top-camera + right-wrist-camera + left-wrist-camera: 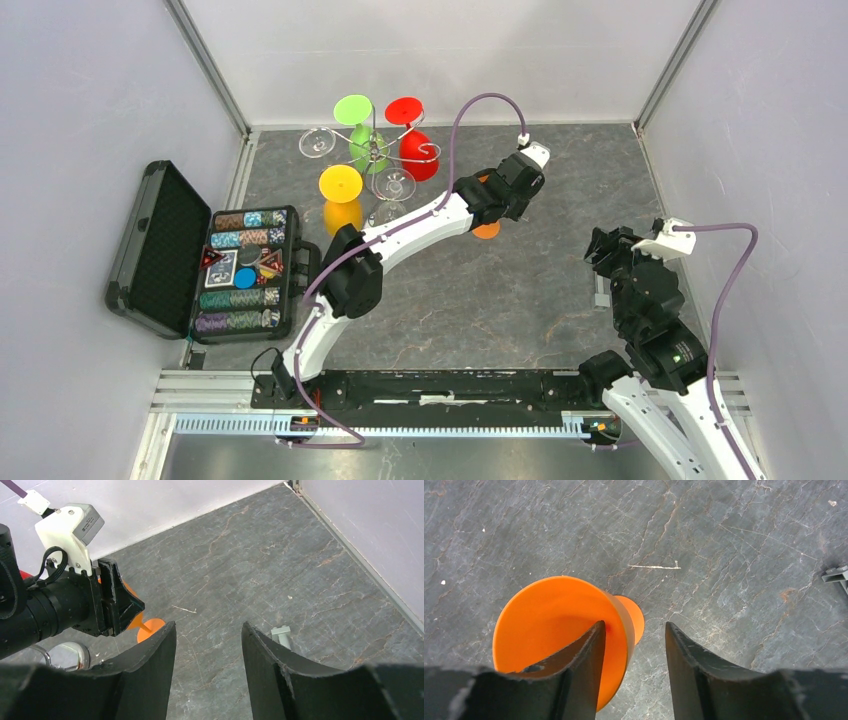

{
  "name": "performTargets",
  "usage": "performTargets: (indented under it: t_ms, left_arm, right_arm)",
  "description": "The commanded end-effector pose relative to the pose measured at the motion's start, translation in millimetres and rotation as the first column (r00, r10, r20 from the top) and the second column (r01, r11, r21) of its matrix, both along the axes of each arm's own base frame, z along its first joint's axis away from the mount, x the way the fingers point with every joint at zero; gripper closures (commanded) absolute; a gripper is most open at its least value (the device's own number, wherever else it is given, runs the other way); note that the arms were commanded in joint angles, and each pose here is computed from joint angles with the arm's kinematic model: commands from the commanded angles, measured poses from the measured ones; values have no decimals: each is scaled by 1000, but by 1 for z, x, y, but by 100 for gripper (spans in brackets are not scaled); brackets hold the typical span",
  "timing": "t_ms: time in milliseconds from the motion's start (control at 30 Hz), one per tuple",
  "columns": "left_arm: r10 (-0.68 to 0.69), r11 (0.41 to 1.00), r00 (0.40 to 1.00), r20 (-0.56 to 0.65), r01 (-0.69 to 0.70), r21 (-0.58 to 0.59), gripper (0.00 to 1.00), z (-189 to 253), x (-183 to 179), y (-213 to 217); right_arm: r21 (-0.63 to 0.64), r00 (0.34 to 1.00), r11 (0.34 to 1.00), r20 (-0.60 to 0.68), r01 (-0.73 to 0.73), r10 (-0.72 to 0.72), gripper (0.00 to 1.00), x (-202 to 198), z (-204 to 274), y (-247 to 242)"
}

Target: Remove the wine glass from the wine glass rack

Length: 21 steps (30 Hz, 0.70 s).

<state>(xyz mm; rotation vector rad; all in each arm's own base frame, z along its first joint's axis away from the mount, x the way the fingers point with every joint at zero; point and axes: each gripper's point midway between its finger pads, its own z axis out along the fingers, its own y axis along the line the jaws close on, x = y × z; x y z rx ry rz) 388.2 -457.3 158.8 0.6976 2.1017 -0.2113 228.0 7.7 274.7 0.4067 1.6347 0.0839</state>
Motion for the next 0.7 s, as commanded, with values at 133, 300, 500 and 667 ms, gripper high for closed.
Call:
performTargets:
  t_ms: [133,300,500,667]
  left_arm:
    - [-28,990,992,121,44,-131,38,94,-14,-5]
    - [-28,986,987,155,53,-160,25,127,-37,1]
    - [-17,972,987,162,54,-229,4,159,-51,15]
    - [-69,941,983,172,121,-317,0,199,-72,23]
  right_arm:
    - [26,1000,999,5,-26,25,44,2,4,6]
    - [41,999,998,10,-41,41,44,2,7,10]
    - [59,998,996,19,-67,66,43,2,11,15]
    - [75,995,992,21,-103,102,41,4,11,23]
